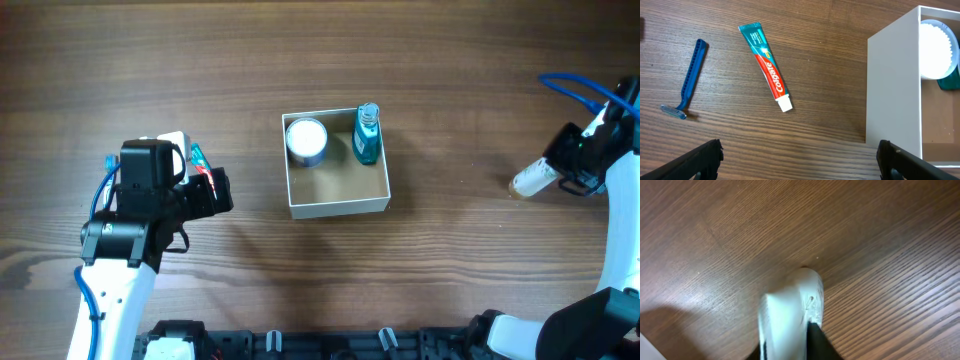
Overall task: Pack container
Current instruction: 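Move the right gripper to the white lotion tube and grasp it, then place the lotion tube upright in the box and release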
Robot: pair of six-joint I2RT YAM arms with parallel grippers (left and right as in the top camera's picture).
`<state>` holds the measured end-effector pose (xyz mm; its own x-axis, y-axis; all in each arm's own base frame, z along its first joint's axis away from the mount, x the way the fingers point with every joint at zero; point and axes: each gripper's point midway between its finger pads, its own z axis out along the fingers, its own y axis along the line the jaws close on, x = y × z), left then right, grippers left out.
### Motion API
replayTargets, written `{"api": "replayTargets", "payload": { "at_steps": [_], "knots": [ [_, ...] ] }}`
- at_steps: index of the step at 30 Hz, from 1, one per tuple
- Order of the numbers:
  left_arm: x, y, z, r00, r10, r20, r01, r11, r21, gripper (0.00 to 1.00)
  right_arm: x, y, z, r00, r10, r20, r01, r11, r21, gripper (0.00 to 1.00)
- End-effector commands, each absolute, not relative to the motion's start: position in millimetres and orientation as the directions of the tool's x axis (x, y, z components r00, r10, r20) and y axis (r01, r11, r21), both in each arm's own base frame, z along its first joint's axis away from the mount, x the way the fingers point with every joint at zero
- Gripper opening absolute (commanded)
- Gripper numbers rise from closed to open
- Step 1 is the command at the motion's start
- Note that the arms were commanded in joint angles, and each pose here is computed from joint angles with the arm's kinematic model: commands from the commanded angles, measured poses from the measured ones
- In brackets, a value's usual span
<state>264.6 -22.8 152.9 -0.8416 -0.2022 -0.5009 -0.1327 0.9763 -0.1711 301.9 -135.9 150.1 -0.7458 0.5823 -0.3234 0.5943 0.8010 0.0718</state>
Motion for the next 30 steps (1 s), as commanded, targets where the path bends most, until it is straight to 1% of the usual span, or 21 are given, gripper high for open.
{"api": "replayTargets", "payload": {
  "at_steps": [1,3,5,9,12,13,15,17,19,21,23,30],
  "knots": [
    [269.3,-21.4,160.4,-0.829,-0.210,-0.519,-0.141,0.976,-0.168,1.00,301.7,-135.9,150.2,-0.744,0.584,-0.324,0.594,0.800,0.077,0.04],
    [269.3,-21.5,160.4,-0.829,-0.210,-0.519,-0.141,0.975,-0.169,1.00,302.6,-134.0,150.8,-0.746,0.582,-0.323,0.590,0.803,0.086,0.04],
    [269.3,-21.4,160.4,-0.829,-0.210,-0.519,-0.141,0.976,-0.168,1.00,307.2,-123.6,159.1,-0.766,0.555,-0.323,0.551,0.827,0.113,0.04],
    [269.2,-21.4,160.4,-0.829,-0.210,-0.519,-0.141,0.976,-0.168,1.00,317.8,-95.3,206.8,-0.818,0.428,-0.385,0.424,0.900,0.100,0.04],
    [269.2,-21.4,160.4,-0.829,-0.210,-0.519,-0.141,0.976,-0.168,1.00,320.9,-46.1,276.0,-0.846,0.258,-0.466,0.243,0.966,0.092,0.04],
    [269.2,-21.4,160.4,-0.829,-0.210,-0.519,-0.141,0.976,-0.168,1.00,320.1,-24.3,303.2,-0.842,0.186,-0.506,0.164,0.982,0.089,0.04],
    [269.3,-21.4,160.4,-0.829,-0.210,-0.519,-0.141,0.976,-0.168,1.00,318.4,4.4,334.7,-0.819,0.104,-0.564,0.065,0.994,0.090,0.04],
    [269.2,-21.4,160.4,-0.829,-0.210,-0.519,-0.141,0.976,-0.168,1.00,313.6,42.3,368.2,-0.772,-0.020,-0.635,-0.087,0.993,0.074,0.04],
    [269.2,-21.5,160.4,-0.829,-0.210,-0.519,-0.141,0.975,-0.169,1.00,308.1,85.4,391.5,-0.699,-0.165,-0.695,-0.259,0.965,0.032,0.04],
    [269.1,-21.5,160.3,-0.829,-0.210,-0.518,-0.141,0.975,-0.169,1.00,307.2,113.4,393.9,-0.660,-0.251,-0.708,-0.346,0.938,-0.010,0.04],
    [269.1,-21.5,160.3,-0.829,-0.210,-0.518,-0.141,0.975,-0.169,1.00,313.6,139.1,382.9,-0.654,-0.315,-0.688,-0.393,0.918,-0.047,0.04],
    [269.1,-21.5,160.3,-0.829,-0.210,-0.518,-0.141,0.975,-0.169,1.00,346.9,214.7,340.4,-0.687,-0.322,-0.651,-0.418,0.908,-0.007,0.04]
  ]
}}
